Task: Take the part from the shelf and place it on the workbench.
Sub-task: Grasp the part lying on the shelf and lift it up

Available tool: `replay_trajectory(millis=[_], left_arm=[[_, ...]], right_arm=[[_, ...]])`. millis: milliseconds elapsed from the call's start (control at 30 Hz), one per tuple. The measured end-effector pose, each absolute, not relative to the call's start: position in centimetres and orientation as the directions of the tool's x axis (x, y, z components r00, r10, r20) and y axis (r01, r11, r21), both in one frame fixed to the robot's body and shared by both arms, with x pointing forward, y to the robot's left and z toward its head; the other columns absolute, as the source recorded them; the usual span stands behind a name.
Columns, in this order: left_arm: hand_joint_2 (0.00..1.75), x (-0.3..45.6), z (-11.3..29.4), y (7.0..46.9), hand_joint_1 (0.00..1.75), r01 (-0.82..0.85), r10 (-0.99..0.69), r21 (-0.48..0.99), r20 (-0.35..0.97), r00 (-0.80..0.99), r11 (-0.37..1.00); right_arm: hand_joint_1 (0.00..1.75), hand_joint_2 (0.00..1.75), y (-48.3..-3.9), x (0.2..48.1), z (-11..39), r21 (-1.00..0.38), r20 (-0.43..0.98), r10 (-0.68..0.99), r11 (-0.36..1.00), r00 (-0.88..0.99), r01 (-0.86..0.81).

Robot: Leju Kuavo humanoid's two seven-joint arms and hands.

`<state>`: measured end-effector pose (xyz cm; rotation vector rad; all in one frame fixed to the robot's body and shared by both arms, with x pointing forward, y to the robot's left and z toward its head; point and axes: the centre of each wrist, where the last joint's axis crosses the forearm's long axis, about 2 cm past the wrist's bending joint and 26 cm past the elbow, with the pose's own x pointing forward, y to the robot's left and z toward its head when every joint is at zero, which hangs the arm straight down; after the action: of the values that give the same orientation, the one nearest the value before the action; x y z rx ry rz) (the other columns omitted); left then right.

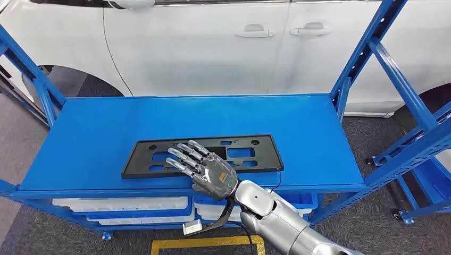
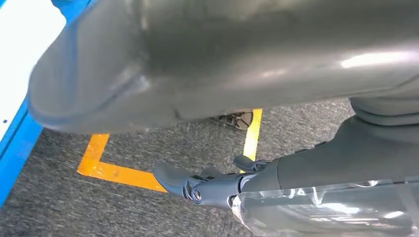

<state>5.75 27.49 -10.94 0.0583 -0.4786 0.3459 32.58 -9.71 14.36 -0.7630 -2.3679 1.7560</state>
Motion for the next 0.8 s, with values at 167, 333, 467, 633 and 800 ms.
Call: replay_trajectory(millis=[167, 333, 467, 633, 800], left_arm=[[0.00, 5.7, -10.9, 27.6, 0.00, -0.342, 0.313, -0.021, 0.461, 0.830, 0.939], [0.00, 5.3, -11.0, 27.7, 0.00, -0.348, 0.317, -0.018, 0.456, 0.832, 0.937], [0.00, 5.3, -11.0, 27.8, 0.00, -0.348, 0.318, -0.020, 0.460, 0.829, 0.937], [0.00, 5.2, -11.0, 27.7, 0.00, -0.347, 0.318, -0.024, 0.464, 0.827, 0.938], [0.00, 5.3, -11.0, 27.8, 0.00, -0.345, 0.315, -0.023, 0.470, 0.824, 0.938]], right_arm=[[0.00, 1.75, -8.5, 33.0, 14.5, -0.925, -0.205, 0.436, 0.206, -0.876, 0.320], [0.00, 1.75, -7.6, 32.9, 14.0, -0.936, -0.196, 0.426, 0.187, -0.883, 0.298], [0.00, 1.75, -7.0, 33.1, 14.2, -0.938, -0.205, 0.420, 0.173, -0.884, 0.300], [0.00, 1.75, -6.5, 33.4, 14.5, -0.941, -0.233, 0.417, 0.129, -0.878, 0.312], [0.00, 1.75, -6.4, 33.4, 13.8, -0.948, -0.258, 0.426, 0.063, -0.867, 0.313]])
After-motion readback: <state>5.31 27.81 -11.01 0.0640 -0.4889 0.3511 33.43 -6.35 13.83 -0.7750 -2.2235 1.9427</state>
